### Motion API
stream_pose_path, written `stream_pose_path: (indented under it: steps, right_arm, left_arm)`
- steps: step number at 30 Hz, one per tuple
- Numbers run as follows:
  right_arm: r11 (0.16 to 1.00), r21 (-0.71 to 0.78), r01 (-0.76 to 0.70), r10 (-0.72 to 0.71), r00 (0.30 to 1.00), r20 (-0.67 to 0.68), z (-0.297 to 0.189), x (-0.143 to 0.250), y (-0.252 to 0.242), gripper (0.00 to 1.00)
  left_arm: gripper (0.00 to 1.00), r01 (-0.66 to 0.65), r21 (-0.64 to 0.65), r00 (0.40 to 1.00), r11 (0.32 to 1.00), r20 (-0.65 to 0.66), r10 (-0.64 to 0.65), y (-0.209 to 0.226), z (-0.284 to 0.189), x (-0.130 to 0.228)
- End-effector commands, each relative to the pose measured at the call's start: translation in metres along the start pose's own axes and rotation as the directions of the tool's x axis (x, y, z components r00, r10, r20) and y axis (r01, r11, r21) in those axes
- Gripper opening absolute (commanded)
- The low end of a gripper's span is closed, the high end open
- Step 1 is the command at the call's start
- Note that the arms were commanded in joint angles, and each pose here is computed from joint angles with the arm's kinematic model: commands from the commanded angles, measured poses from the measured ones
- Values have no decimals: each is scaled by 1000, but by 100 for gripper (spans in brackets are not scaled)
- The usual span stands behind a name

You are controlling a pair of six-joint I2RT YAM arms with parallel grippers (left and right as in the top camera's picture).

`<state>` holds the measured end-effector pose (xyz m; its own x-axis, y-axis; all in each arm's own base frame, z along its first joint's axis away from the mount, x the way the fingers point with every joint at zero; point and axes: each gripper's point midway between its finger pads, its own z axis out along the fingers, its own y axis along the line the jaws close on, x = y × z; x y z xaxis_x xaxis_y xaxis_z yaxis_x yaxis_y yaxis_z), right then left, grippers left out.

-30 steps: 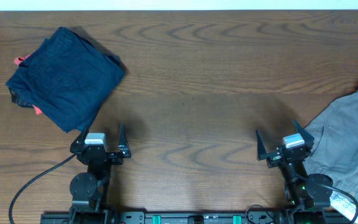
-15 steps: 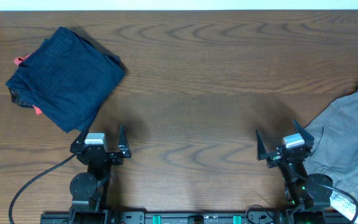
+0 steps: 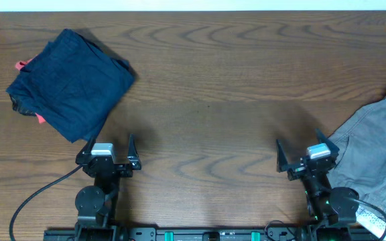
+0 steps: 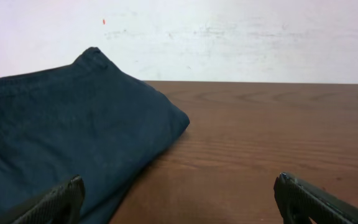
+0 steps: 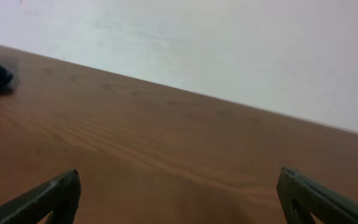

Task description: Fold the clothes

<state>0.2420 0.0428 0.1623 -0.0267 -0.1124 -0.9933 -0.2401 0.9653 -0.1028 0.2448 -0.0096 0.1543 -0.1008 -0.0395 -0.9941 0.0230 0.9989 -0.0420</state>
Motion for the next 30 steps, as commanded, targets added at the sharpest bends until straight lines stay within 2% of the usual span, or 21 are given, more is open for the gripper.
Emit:
stream_pose_path:
  steps: [1, 5, 8, 15, 17, 20, 27, 30]
  right_arm:
    - [983, 92, -159, 160, 987, -3, -3, -3, -15, 99]
    - [967, 187, -171, 179, 984, -25, -12, -15, -31, 99]
    - [956, 244, -165, 187, 980, -71, -19, -24, -41, 99]
    - [939, 317, -133, 242, 910, -337, -19, -19, -51, 99]
    - [923, 363, -130, 287, 861, -420, -19, -10, -57, 99]
    - [900, 424, -101, 349, 748, -564, -20, 13, -63, 99]
    - [908, 419, -20, 367, 523, -769, -13, 75, -61, 99]
    - [872, 485, 64, 419, 414, -808, -26, 103, -71, 80]
  left_arm:
    - [98, 75, -22, 996, 997, -39, -76, 4, 0, 11]
    - [98, 158, 3, 979, 988, -129, -156, -4, -7, 15]
    - [98, 166, 21, 970, 986, -185, -160, -9, -14, 5]
    - [98, 198, -34, 899, 980, -392, -195, -11, -25, -14]
    - [98, 195, -47, 864, 980, -464, -194, -12, -27, -15]
    - [98, 204, -44, 800, 978, -569, -193, -19, -28, -14]
    - [98, 297, 33, 681, 954, -708, -187, -46, -22, -5]
    - [98, 302, 25, 649, 953, -737, -187, -47, -20, 3]
